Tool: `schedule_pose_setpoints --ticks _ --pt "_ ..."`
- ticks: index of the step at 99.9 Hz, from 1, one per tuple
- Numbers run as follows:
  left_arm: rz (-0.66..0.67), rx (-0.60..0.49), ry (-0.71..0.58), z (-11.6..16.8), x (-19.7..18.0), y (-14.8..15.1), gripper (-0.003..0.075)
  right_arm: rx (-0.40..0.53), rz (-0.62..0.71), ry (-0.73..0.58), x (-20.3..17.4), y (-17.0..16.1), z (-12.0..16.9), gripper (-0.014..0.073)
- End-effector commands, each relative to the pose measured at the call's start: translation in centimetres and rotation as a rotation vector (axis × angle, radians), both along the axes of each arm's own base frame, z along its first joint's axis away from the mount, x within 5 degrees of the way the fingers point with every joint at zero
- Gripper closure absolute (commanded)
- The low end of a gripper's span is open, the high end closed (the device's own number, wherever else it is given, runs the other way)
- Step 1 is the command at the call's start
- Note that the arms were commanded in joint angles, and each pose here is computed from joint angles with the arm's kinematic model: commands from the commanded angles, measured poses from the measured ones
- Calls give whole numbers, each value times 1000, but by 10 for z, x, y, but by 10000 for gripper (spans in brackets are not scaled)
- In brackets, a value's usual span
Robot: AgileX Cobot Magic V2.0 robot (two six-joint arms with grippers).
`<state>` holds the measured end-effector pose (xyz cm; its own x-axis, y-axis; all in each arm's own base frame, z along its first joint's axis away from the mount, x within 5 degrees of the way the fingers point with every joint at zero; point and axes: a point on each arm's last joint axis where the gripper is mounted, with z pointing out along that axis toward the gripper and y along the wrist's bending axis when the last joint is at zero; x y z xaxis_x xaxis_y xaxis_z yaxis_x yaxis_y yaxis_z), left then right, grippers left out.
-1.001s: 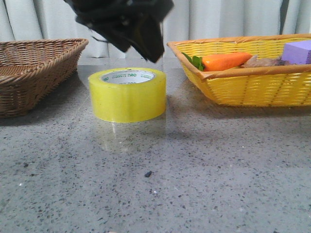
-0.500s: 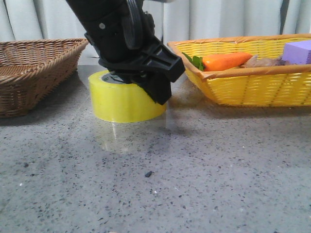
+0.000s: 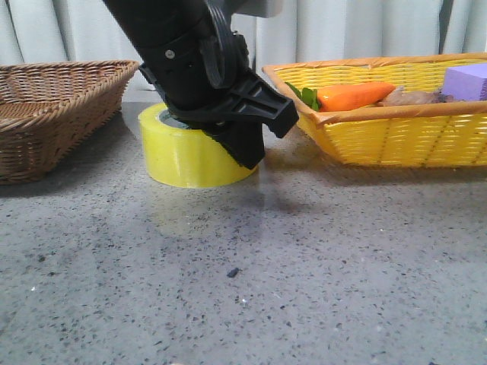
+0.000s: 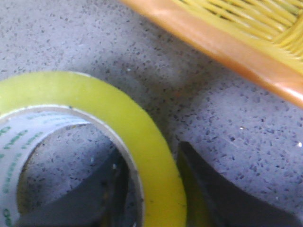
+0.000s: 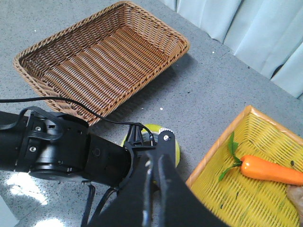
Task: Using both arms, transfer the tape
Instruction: 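Lift the tape roll with the left gripper and drop it into the brown basket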
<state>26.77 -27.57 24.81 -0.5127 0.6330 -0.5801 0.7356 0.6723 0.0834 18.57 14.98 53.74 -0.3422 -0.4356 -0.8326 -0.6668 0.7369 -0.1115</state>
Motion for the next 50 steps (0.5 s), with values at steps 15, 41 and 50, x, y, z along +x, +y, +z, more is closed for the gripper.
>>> schedule_pose_setpoints --ticks 15,41,50 --pt "-7 -126 -130 48 -3 4 707 17 -6 -46 -12 -11 13 669" --pt "25 -186 -326 128 -13 44 707 18 -6 -47 -12 -11 13 669" --pt "92 -217 -398 158 -12 73 707 15 -6 -44 -12 -12 13 669"
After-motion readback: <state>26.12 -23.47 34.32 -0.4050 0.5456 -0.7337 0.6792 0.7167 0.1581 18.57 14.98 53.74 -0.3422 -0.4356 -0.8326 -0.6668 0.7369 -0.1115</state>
